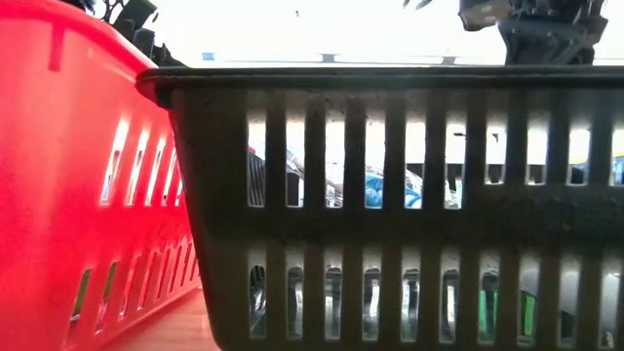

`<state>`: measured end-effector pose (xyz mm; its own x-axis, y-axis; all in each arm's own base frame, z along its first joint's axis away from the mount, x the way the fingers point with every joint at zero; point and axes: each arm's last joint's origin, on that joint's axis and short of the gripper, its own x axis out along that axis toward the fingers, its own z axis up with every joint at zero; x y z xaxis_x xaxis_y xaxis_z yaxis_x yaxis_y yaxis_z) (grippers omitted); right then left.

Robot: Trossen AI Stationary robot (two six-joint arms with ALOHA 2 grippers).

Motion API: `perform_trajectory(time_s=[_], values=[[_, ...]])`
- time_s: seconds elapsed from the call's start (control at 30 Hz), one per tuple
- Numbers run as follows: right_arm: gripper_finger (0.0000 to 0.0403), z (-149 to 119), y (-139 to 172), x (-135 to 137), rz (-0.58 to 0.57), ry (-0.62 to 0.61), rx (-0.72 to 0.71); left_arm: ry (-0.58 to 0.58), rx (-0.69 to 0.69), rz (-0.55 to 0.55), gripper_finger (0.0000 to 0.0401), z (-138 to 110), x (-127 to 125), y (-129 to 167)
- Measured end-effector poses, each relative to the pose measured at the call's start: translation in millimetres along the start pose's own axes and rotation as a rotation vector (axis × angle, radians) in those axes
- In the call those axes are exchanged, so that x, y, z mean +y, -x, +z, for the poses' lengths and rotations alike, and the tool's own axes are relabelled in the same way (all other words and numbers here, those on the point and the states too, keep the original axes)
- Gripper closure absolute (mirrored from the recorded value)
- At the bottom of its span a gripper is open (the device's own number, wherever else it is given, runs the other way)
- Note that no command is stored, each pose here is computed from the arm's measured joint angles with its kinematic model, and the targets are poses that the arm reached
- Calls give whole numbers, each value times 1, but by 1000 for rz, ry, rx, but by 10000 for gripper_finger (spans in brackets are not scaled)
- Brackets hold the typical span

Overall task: Pick & Place Travel size toiletries
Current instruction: Put the blue shaving cream into the top black bin

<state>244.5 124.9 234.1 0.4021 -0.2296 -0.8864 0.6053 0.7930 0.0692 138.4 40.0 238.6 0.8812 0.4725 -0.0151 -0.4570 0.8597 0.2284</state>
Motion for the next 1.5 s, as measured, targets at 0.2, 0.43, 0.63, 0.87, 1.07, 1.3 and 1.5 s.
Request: perform_trajectory(time_s=[0.2,0.43,0.63,0.87,1.07,1.3,1.5], values=[[294,10,18,-11,63,-10,-24,0,0,0,371,0,0,0],[302,21,31,-23,103,28,-52,0,0,0,371,0,0,0],[302,31,31,-25,125,122,-103,-1,1,0,371,0,0,0],[302,47,30,-20,189,227,-208,0,1,0,371,0,0,0],[302,58,28,-20,203,280,-268,-1,3,-1,371,0,0,0],[302,71,27,-23,209,303,-330,-1,3,-1,371,0,0,0],[302,82,27,-24,216,335,-394,-1,3,-1,371,0,0,0]])
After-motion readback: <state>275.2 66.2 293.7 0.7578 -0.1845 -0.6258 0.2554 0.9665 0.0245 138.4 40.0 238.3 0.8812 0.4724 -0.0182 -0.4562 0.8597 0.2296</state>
